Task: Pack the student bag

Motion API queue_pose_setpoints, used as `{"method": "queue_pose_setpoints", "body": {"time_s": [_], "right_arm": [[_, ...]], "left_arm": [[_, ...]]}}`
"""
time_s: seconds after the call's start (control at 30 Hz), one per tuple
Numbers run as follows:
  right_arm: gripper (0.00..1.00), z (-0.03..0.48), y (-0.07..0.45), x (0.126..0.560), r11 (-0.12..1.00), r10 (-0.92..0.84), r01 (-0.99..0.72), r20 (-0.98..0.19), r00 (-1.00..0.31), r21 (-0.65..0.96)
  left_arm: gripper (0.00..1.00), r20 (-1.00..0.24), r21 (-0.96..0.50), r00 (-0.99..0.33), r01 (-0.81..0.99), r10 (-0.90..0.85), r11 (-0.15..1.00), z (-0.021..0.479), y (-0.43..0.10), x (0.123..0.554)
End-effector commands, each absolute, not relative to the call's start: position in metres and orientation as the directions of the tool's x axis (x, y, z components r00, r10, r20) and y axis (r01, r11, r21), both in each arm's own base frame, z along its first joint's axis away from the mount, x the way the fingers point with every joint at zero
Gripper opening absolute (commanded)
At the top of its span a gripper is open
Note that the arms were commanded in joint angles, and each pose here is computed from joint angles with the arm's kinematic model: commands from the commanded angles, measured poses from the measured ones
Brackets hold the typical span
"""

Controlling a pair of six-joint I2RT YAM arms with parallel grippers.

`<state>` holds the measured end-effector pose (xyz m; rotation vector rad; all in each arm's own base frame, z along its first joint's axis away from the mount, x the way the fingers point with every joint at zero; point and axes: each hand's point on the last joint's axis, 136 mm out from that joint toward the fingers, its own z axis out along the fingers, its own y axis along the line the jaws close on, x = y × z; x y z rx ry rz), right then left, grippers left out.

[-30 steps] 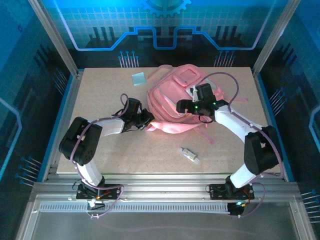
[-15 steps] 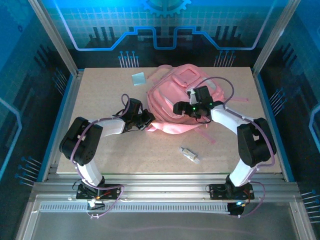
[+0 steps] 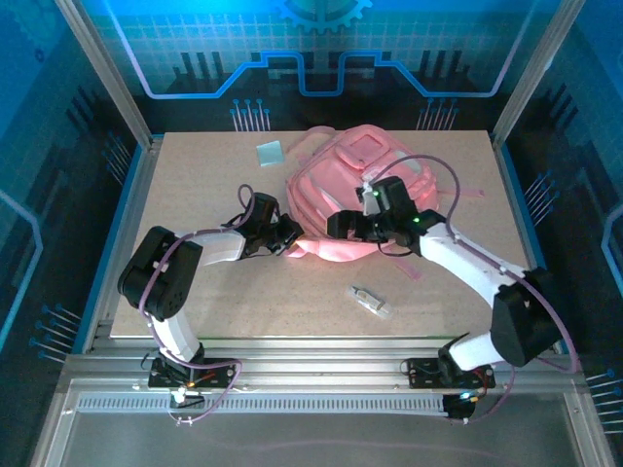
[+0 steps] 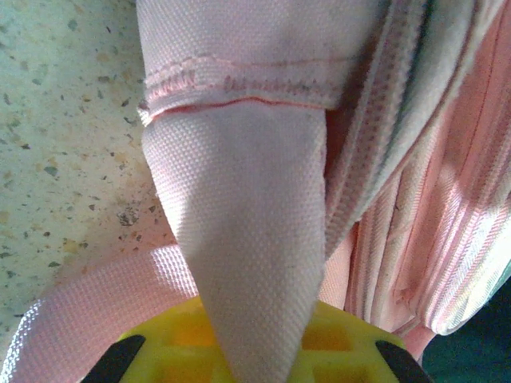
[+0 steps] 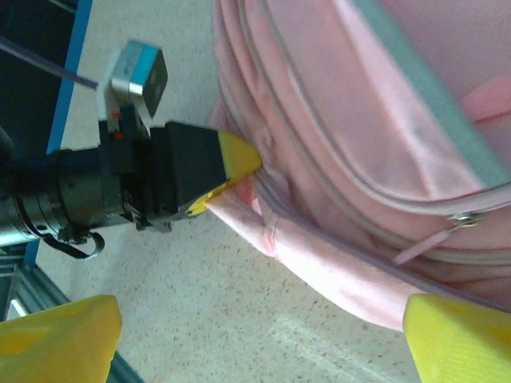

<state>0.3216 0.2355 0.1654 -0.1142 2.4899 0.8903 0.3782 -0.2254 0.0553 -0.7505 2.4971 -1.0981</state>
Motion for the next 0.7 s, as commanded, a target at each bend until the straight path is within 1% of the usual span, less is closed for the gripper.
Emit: {"method": "queue_pose_setpoints", "body": {"time_s": [0.0,0.03,0.07,0.13,0.17,0.23,0.33,0.37,0.47,0.5,0.67], "right_arm": [[0.92,0.149,0.203,0.332,0.856,0.1,-0.166,-0.471,-0.876,0.49],[0.92,0.145,0.196,0.338,0.868,0.109,-0.148,-0.472,-0.875,0.474],[0.92,0.142,0.192,0.342,0.875,0.117,-0.132,-0.47,-0.875,0.465],[0.91,0.135,0.181,0.354,0.892,0.144,-0.092,-0.471,-0.87,0.442],[0.9,0.132,0.178,0.359,0.895,0.156,-0.078,-0.472,-0.868,0.44],[0.85,0.125,0.173,0.371,0.895,0.204,-0.026,-0.462,-0.863,0.444],[0.7,0.117,0.173,0.386,0.885,0.252,0.013,-0.456,-0.854,0.465],[0.64,0.116,0.174,0.39,0.882,0.262,0.02,-0.457,-0.85,0.47],[0.51,0.11,0.179,0.402,0.868,0.297,0.041,-0.451,-0.842,0.495],[0.49,0.107,0.18,0.406,0.864,0.308,0.053,-0.444,-0.841,0.501],[0.45,0.092,0.185,0.419,0.847,0.354,0.104,-0.409,-0.841,0.521]], "left_arm": [[0.06,-0.077,-0.785,-0.847,-0.274,-0.527,0.555,0.065,-0.241,0.374],[0.08,-0.078,-0.786,-0.846,-0.273,-0.527,0.555,0.066,-0.241,0.374],[0.14,-0.077,-0.785,-0.847,-0.273,-0.526,0.556,0.067,-0.241,0.373],[0.36,-0.083,-0.78,-0.85,-0.269,-0.52,0.565,0.069,-0.24,0.373],[0.44,-0.089,-0.776,-0.855,-0.262,-0.51,0.574,0.071,-0.24,0.371],[0.52,-0.138,-0.744,-0.866,-0.23,-0.481,0.627,0.078,-0.235,0.37],[0.54,-0.24,-0.684,-0.867,-0.168,-0.437,0.71,0.094,-0.223,0.37],[0.55,-0.28,-0.659,-0.864,-0.143,-0.418,0.738,0.101,-0.218,0.37],[0.56,-0.382,-0.592,-0.858,-0.058,-0.343,0.804,0.12,-0.213,0.368],[0.56,-0.406,-0.574,-0.859,-0.025,-0.312,0.818,0.125,-0.216,0.367],[0.56,-0.466,-0.527,-0.867,0.114,-0.175,0.842,0.133,-0.243,0.361]]}}
